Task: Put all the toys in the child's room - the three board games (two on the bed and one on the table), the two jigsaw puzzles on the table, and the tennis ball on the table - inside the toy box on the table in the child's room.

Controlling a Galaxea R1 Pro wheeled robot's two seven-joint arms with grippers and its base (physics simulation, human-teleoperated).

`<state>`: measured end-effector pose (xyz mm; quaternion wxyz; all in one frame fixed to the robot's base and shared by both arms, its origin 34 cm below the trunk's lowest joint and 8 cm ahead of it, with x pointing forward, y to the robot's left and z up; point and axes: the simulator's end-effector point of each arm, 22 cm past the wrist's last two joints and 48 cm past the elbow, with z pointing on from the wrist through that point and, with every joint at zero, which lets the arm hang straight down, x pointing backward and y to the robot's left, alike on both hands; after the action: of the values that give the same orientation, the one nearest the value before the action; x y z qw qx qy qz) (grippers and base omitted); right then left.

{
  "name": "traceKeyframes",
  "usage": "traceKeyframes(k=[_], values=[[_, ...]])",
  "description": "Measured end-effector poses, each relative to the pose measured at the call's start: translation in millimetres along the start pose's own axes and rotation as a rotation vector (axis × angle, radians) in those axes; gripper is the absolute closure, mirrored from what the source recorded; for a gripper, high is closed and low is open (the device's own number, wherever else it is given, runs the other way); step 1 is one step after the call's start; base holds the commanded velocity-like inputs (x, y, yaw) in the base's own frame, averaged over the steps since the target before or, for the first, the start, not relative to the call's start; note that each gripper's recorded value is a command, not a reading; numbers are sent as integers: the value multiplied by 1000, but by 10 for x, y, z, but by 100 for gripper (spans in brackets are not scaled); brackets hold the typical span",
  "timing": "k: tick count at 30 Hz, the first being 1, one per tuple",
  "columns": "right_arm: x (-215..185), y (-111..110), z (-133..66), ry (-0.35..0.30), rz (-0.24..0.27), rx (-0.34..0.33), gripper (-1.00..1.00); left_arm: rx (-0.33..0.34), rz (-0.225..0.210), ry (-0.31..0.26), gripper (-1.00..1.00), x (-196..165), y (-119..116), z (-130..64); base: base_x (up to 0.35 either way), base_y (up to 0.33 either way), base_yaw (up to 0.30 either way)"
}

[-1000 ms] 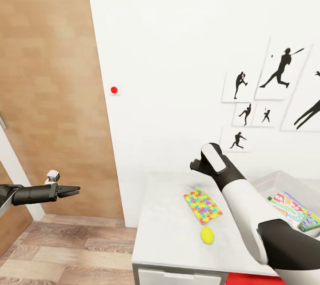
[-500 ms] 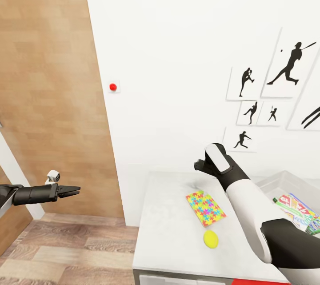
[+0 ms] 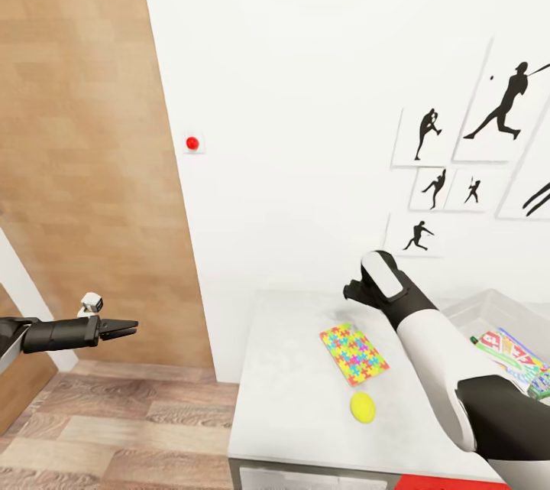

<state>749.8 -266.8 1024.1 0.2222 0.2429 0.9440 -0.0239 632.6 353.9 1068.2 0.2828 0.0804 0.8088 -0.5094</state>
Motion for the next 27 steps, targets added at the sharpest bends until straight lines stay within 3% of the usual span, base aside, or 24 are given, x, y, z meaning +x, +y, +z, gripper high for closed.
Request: traceKeyframes(k=[7, 27], values=[[11, 79, 85, 6, 1, -47, -100, -2, -10, 6, -100, 28, 51, 22, 0, 0, 0], [88, 109, 249, 27, -3, -48, -100, -7, -35, 19, -100, 98, 177, 77, 0, 0, -53]])
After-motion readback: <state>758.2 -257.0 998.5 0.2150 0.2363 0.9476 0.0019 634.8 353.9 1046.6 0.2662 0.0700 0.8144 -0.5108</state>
